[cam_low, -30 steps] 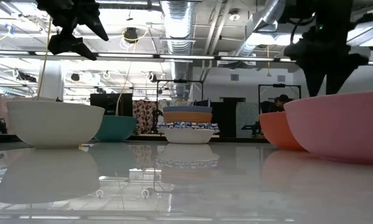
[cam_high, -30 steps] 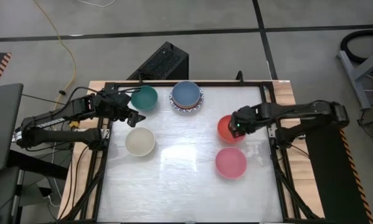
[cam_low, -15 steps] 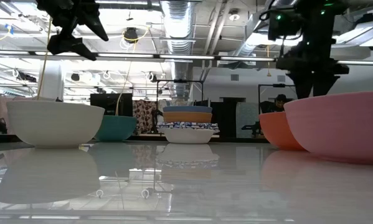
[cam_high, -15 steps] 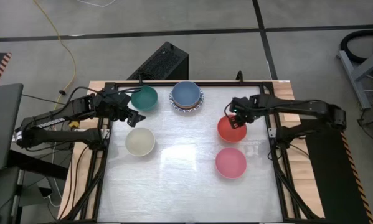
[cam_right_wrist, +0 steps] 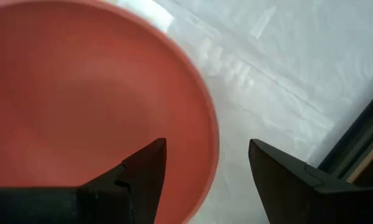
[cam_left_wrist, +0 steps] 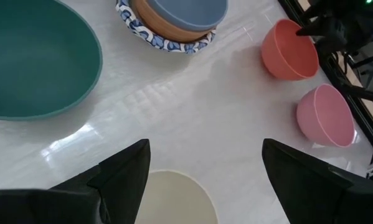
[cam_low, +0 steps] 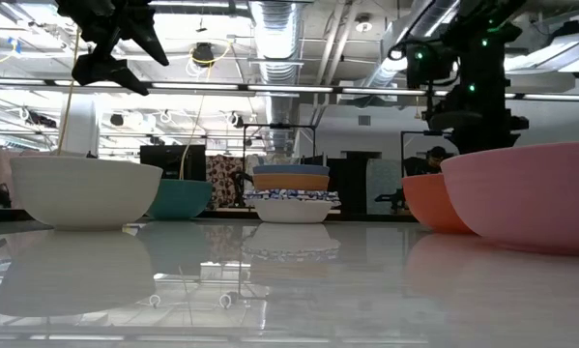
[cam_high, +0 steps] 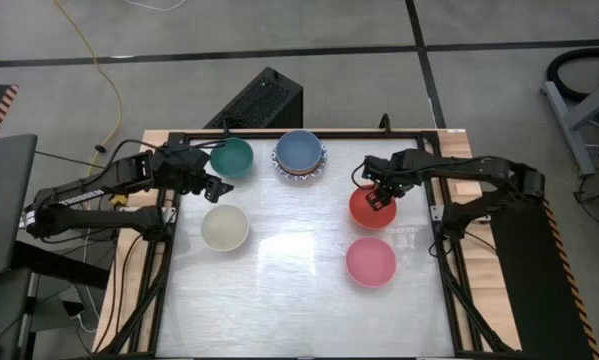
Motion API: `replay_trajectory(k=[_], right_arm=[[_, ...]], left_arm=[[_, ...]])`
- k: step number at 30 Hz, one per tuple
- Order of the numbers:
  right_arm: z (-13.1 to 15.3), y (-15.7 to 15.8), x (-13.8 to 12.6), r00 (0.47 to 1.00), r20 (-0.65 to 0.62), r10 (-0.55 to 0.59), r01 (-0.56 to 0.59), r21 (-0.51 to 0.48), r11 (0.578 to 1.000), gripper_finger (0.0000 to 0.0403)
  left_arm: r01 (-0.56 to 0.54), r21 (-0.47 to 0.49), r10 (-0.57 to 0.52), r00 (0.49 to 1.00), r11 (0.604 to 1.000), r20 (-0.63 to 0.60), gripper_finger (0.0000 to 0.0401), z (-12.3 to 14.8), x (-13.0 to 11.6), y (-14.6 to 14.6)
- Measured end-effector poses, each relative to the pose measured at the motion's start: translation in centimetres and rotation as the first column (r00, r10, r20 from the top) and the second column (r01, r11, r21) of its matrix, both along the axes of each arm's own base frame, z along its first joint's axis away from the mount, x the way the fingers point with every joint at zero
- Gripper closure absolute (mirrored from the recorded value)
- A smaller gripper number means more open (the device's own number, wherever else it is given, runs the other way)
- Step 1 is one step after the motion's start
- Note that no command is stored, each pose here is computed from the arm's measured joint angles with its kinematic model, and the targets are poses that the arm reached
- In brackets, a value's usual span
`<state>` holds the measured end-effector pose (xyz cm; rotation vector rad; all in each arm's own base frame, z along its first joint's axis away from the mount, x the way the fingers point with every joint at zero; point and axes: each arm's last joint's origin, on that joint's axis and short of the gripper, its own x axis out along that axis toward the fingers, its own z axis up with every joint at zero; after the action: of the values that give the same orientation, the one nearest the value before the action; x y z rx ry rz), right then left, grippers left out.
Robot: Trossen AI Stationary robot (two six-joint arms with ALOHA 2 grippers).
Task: Nest bowls inside each other by size order
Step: Stack the orange bowl on top of the blue bowl
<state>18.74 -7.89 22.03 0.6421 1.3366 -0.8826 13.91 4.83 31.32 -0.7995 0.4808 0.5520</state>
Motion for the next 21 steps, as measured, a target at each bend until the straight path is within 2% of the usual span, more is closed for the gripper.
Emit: replay_trajectory(k=[8, 11, 15, 21], right_arm=[[-3.2, 0.3, -1.2, 0.997, 0.069, -0.014, 0.010, 0.058, 0.998, 0.0155], [-3.7, 0.5, -1.3, 0.996, 0.082, -0.025, 0.020, 0.065, 0.998, 0.0168], [-3.7, 0.7, -1.2, 0.996, 0.084, -0.039, 0.034, 0.063, 0.997, 0.0223], [-3.7, 0.7, -1.1, 0.994, 0.087, -0.058, 0.053, 0.065, 0.997, 0.0350]], left_arm=[[-0.013, -0.010, 0.013, 1.000, 1.000, 0.004, 0.0104, 0.0, 0.0, 0.0], [-0.031, -0.003, 0.031, 1.000, 1.000, 0.001, 0.0104, 0.0, 0.0, 0.1], [-0.046, -0.003, 0.046, 0.999, 0.999, 0.002, 0.0104, 0.0, 0.0, 0.1], [-0.064, 0.009, 0.064, 0.998, 0.998, -0.002, 0.0104, 0.0, -0.1, 0.2]])
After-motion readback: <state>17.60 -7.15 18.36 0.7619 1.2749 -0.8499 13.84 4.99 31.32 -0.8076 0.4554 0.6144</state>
